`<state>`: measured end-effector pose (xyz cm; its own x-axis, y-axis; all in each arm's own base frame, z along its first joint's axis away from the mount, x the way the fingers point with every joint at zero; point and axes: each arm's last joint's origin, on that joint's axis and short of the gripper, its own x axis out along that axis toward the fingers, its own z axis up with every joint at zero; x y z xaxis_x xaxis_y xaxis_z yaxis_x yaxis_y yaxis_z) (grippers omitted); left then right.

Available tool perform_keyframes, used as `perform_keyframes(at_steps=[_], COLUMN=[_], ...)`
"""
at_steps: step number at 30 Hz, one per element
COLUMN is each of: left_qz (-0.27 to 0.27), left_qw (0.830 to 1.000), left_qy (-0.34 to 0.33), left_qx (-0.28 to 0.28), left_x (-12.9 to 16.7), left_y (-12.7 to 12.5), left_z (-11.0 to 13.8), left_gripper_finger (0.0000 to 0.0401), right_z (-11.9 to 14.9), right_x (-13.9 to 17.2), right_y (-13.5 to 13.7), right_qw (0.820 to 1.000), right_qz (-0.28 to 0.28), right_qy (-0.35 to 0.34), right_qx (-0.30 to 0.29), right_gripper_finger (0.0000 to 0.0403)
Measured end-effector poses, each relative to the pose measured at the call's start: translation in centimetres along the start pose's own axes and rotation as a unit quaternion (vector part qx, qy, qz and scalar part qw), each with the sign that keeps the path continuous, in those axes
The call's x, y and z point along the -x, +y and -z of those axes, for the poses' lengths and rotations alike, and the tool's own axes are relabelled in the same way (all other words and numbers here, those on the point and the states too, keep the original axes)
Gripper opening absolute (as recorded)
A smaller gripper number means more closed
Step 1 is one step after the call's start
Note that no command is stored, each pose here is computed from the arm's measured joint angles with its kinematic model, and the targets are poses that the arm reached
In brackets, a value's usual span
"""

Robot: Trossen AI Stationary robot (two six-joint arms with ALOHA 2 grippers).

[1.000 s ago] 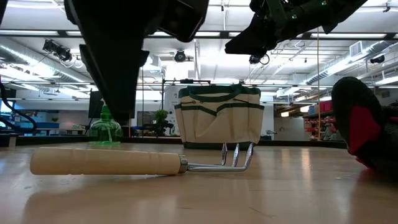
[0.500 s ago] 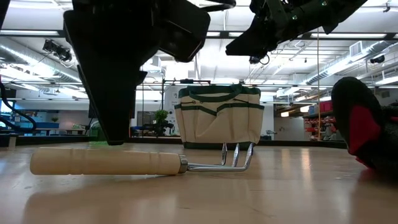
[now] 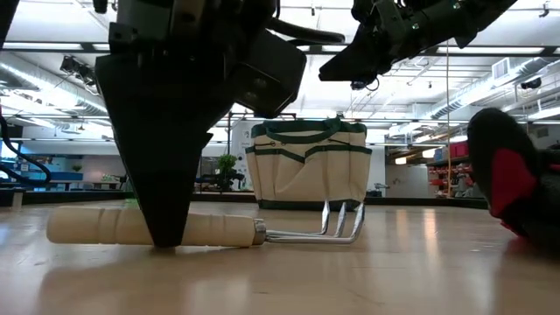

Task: Pick & Place Garden tools in Gardening bag
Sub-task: Put the brown hand rake into the green gardening bag

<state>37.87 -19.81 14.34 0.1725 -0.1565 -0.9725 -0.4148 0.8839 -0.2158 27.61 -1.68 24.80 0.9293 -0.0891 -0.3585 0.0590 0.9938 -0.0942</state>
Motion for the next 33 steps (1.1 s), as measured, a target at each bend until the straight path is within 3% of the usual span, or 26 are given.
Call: perform_keyframes(at_steps=[7,16,33], left_qz=[-0.001,-0.003,-0.017], left_qw=[1.0,1.0,1.0], left_qy=[0.0,0.009,-0.009], left_qx=[0.001,0.004,-0.013], left_x=[-0.11,-0.2,0.26], left_y=[0.04,0.24,0.35], left_z=[-0.02,-0.07,-0.03], left_gripper_finger=[0.0135,0.0075,0.0076], right_z=[0.04,0.02,0.01], right_x=[0.0,0.0,0.0], right_y=[0.0,0.01,0.0], right_qw=[1.0,1.0,1.0], right_qz=[0.0,0.0,0.0], right_qy=[0.002,0.001,0.0], right_qx=[0.0,0.0,0.002], right_gripper_finger=[0.0123,0.0123,0.0123])
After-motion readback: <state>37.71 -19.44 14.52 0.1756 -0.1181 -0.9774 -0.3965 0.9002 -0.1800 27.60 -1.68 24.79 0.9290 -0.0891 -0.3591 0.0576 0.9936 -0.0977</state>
